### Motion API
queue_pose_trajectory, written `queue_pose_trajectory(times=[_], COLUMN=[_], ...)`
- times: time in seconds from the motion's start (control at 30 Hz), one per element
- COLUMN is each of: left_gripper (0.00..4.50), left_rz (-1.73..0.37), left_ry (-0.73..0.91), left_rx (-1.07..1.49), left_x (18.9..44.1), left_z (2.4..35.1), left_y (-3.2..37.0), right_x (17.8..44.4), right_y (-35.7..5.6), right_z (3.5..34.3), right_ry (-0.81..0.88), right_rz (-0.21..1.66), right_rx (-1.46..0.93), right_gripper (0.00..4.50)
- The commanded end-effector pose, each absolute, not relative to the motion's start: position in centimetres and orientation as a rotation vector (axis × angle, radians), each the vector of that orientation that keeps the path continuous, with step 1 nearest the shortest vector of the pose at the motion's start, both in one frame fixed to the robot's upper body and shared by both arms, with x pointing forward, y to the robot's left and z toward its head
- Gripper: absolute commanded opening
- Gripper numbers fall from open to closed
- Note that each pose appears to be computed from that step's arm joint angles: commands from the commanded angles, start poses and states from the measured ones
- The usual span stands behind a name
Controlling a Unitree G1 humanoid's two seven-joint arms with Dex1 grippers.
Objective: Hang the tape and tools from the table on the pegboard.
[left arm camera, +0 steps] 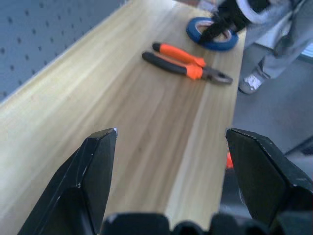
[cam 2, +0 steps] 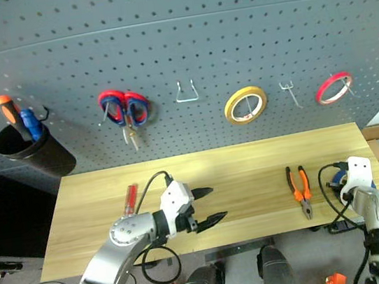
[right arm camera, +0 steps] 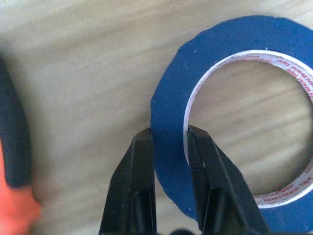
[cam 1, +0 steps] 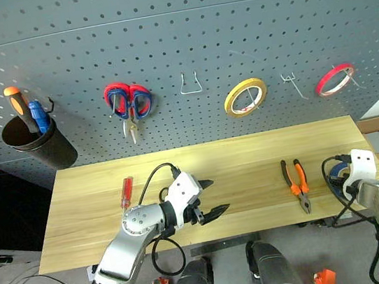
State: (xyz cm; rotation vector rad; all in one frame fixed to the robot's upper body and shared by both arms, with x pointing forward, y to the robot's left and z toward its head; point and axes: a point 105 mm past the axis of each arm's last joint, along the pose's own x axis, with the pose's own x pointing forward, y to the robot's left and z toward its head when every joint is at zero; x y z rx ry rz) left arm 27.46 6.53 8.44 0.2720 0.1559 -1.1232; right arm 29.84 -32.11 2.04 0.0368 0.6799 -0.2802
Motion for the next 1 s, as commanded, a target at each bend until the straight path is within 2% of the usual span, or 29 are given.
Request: queue_pose_trajectory(times=[0.03, 0.07, 0.13, 0.2, 0.27, 0.37, 0.5, 0.63, 0.77, 1.0], left_gripper=[3.80, 3.80, 3.80, 3.80, 3.80, 3.80, 3.80, 3.80, 3.80, 3.80], left_rz=[-1.100, -1.092, -1.041, -1.000, -0.986, -0.969, -0.922, -0.921, -0.919, -0.875], left_ry=[0.067, 0.057, -0.018, -0.081, -0.109, -0.146, -0.228, -0.291, -0.283, -0.260], left_rx=[0.258, 0.258, 0.197, 0.163, 0.177, 0.193, 0.215, 0.206, 0.219, 0.233], left_x=[28.6, 28.9, 30.2, 31.2, 31.7, 32.2, 32.9, 32.4, 31.8, 31.1], left_z=[9.7, 9.8, 11.5, 13.0, 13.5, 14.0, 15.5, 17.1, 17.3, 17.2], left_y=[6.1, 6.1, 6.1, 6.2, 6.3, 6.8, 7.7, 8.4, 8.6, 9.3], right_x=[30.3, 30.2, 29.0, 26.6, 25.5, 25.5, 27.1, 28.8, 31.0, 33.3], right_y=[-31.3, -30.7, -26.4, -22.5, -20.6, -18.0, -17.1, -16.2, -16.0, -14.9], right_z=[8.5, 9.1, 13.1, 16.6, 18.1, 20.0, 21.7, 22.9, 22.7, 21.9], right_ry=[0.421, 0.390, 0.186, 0.012, -0.062, -0.155, -0.219, -0.263, -0.265, -0.263], right_rz=[-0.242, -0.219, -0.007, 0.177, 0.255, 0.342, 0.362, 0.408, 0.430, 0.505], right_rx=[-0.075, -0.062, -0.045, -0.069, -0.088, -0.109, -0.130, -0.137, -0.123, -0.102], right_gripper=[0.35, 0.35, 0.35, 0.35, 0.35, 0.35, 0.35, 0.35, 0.35, 0.35])
